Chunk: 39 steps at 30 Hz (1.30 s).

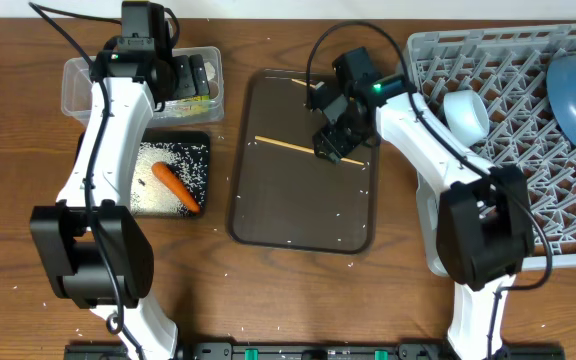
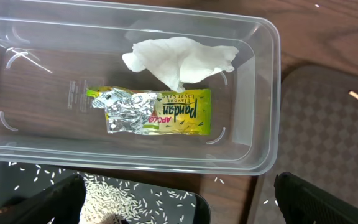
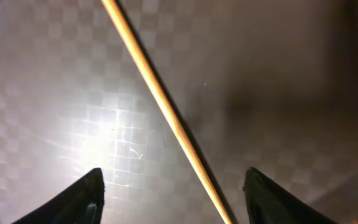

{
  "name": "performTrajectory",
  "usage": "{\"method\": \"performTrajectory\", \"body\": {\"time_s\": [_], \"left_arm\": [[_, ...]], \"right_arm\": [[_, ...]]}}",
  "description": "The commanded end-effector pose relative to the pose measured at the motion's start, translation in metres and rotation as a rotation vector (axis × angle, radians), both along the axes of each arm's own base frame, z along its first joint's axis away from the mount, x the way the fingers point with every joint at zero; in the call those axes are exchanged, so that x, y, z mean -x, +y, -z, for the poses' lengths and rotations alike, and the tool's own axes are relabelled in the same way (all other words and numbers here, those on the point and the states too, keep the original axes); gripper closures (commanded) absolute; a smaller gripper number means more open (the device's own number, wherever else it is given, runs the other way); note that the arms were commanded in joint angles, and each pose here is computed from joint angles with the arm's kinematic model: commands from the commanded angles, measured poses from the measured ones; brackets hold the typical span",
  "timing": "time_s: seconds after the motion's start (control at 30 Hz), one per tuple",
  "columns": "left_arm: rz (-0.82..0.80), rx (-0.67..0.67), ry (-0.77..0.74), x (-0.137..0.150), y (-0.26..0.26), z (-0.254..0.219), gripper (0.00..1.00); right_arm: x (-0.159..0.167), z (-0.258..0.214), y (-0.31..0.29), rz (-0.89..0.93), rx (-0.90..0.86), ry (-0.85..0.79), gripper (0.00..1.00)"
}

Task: Sort waste into correct bins and load items into the dishwasher rack
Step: 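Grasp a chopstick on the brown tray with the right gripper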

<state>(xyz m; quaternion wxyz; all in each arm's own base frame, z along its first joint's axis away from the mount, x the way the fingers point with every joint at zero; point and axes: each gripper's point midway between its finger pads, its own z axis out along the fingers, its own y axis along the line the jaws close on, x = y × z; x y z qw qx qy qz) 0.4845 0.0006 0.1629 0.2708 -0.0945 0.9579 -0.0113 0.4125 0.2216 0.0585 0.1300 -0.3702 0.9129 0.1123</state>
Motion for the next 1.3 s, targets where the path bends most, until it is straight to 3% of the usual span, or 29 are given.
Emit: {"method": "performTrajectory", "body": {"time_s": [0.0, 0.37, 0.6, 0.67, 1.0, 1.27], "left_arm": [[-0.002, 0.005, -0.003, 0.001, -0.001, -0.002, 0.02], [-0.002, 0.005, -0.003, 0.001, -0.001, -0.002, 0.02], [-0.002, 0.005, -0.003, 0.001, -0.001, -0.002, 0.02], [-0.002, 0.005, -0.003, 0.001, -0.001, -0.002, 0.02], [-0.002, 0.005, -0.003, 0.001, -0.001, -0.002, 0.02], [-0.002, 0.005, -0.003, 0.001, -0.001, -0.002, 0.02]], "right_arm": [[0.004, 0.023, 0.002, -0.039, 0.026, 0.035, 0.41], [0.018, 0.081, -0.003, -0.059, 0.083, 0.152, 0.59], [0.025, 0.101, -0.007, -0.045, 0.106, 0.201, 0.82], [0.023, 0.101, -0.006, 0.043, 0.094, 0.222, 0.99], [0.000, 0.040, 0.001, 0.141, -0.002, 0.169, 0.99], [-0.035, -0.069, -0.017, 0.247, -0.106, 0.006, 0.99]]}}
